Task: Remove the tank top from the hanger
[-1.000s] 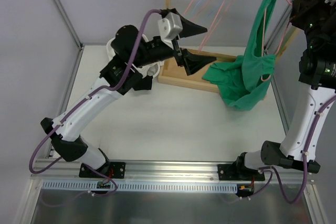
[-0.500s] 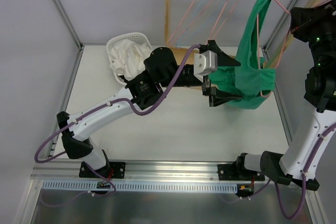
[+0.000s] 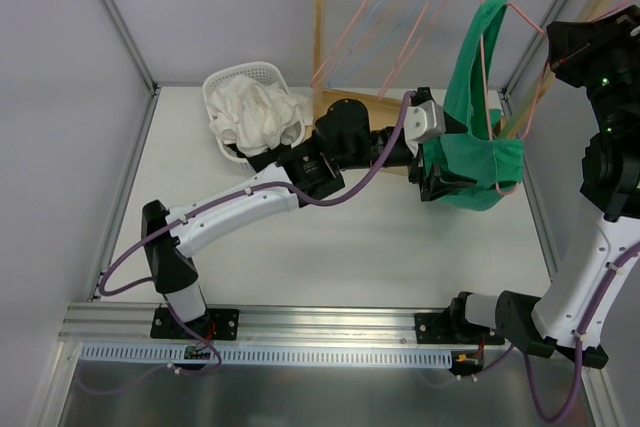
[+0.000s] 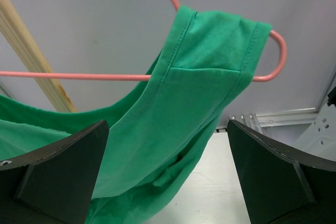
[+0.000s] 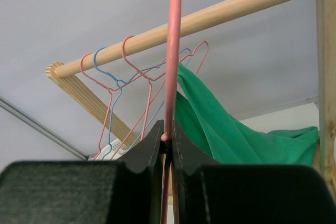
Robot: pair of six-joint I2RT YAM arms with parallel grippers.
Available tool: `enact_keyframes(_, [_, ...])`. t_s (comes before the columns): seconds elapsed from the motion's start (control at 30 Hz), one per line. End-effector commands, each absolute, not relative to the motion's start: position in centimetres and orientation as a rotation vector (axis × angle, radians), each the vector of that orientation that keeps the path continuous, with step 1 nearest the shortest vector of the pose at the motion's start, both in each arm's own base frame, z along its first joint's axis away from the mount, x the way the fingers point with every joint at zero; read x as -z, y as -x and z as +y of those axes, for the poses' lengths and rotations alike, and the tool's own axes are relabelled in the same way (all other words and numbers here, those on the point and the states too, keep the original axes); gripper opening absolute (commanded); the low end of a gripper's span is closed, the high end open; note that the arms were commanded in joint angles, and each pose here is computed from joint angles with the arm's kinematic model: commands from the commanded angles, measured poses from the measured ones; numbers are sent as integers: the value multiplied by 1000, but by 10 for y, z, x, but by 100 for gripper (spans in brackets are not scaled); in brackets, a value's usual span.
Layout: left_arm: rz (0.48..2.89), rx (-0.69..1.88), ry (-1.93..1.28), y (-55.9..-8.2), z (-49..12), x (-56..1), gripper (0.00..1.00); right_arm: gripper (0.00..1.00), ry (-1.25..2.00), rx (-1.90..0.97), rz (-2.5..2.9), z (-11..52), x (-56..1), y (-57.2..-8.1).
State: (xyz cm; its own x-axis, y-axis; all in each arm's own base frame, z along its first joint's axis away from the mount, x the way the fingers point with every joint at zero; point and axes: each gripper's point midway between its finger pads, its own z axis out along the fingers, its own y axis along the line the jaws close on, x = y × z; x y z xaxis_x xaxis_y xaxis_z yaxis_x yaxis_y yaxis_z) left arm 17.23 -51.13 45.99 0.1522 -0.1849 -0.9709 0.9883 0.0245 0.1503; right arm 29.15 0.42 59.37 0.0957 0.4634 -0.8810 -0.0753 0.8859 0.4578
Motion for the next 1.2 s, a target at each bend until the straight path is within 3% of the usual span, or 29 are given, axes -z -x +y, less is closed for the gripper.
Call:
enact_keyframes(0.0, [900, 1192, -1072, -174, -511, -485, 99, 0, -288, -447, 1317, 13, -626, -265])
enact_keyframes(0.23, [929, 1179, -1048, -185, -524, -479, 98, 0, -285, -454, 1314, 15, -627, -260])
enact_keyframes(0.47, [938, 1212, -1029, -188, -533, -483, 84, 0, -280, -457, 1311, 16, -628, -260])
enact_keyframes(0.57, [928, 1230, -1040, -184, -535, -484, 62, 0, -282, -451, 1311, 15, -627, -260])
enact_keyframes(0.6, [924, 1238, -1048, -182, -535, -484, 42, 0, -283, -449, 1312, 14, -627, -260])
enact_keyframes(0.73, [905, 1258, -1065, -165, -525, -491, 1, 0, -279, -433, 1313, 12, -627, -263])
enact_keyframes(1.17, [863, 1274, -1049, -107, -484, -520, 0, 0, -249, -322, 1324, -1, -621, -277])
